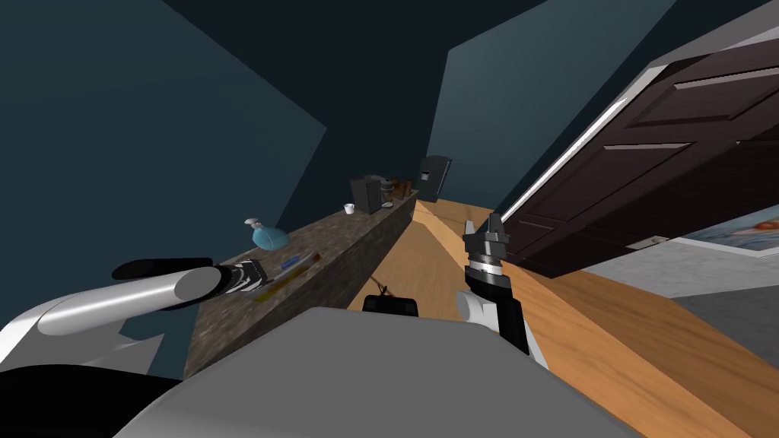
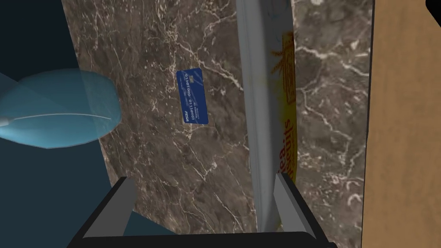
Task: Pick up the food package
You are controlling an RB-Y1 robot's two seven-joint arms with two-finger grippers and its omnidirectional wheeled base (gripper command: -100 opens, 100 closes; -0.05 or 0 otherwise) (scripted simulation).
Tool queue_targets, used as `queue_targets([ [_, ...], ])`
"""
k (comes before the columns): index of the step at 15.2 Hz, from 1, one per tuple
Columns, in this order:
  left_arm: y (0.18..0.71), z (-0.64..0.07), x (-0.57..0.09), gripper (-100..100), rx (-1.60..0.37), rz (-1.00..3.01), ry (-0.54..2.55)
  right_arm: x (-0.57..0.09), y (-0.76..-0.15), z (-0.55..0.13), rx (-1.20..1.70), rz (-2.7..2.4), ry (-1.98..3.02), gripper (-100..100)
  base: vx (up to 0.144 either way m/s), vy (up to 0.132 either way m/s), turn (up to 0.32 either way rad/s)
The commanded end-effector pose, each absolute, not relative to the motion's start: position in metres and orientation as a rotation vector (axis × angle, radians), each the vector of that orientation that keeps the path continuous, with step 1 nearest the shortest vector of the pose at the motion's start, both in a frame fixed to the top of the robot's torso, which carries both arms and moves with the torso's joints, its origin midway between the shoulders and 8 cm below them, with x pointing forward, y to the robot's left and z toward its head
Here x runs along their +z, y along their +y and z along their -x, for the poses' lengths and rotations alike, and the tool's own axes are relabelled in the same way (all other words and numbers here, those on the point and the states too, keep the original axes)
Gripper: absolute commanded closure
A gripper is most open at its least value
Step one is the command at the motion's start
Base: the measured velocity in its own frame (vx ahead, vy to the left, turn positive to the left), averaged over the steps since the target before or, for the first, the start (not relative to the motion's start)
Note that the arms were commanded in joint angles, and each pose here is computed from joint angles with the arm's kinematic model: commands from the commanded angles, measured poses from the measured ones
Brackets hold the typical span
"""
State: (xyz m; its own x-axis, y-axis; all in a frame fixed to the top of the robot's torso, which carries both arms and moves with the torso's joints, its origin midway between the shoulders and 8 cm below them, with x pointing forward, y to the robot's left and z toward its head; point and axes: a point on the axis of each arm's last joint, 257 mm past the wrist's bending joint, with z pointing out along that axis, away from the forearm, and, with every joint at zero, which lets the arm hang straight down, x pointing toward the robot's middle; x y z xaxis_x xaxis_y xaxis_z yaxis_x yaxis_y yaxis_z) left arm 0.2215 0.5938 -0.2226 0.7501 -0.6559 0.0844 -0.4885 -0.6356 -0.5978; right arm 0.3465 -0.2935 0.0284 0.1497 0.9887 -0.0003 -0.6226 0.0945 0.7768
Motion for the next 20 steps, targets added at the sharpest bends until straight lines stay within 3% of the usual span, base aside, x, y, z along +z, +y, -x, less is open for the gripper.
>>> queue_targets([
  [1,0.593,-0.211,-0.226,-100,-0.377,2.443,0.835,0.028,-0.294,-0.346,1.319,-0.731,0.629,0,0.05,-0.004,-0.01],
  [20,0.57,-0.137,-0.25,-100,-0.156,2.775,0.743,0.028,-0.294,-0.346,1.319,-0.731,0.629,0,0.065,0.001,-0.005],
])
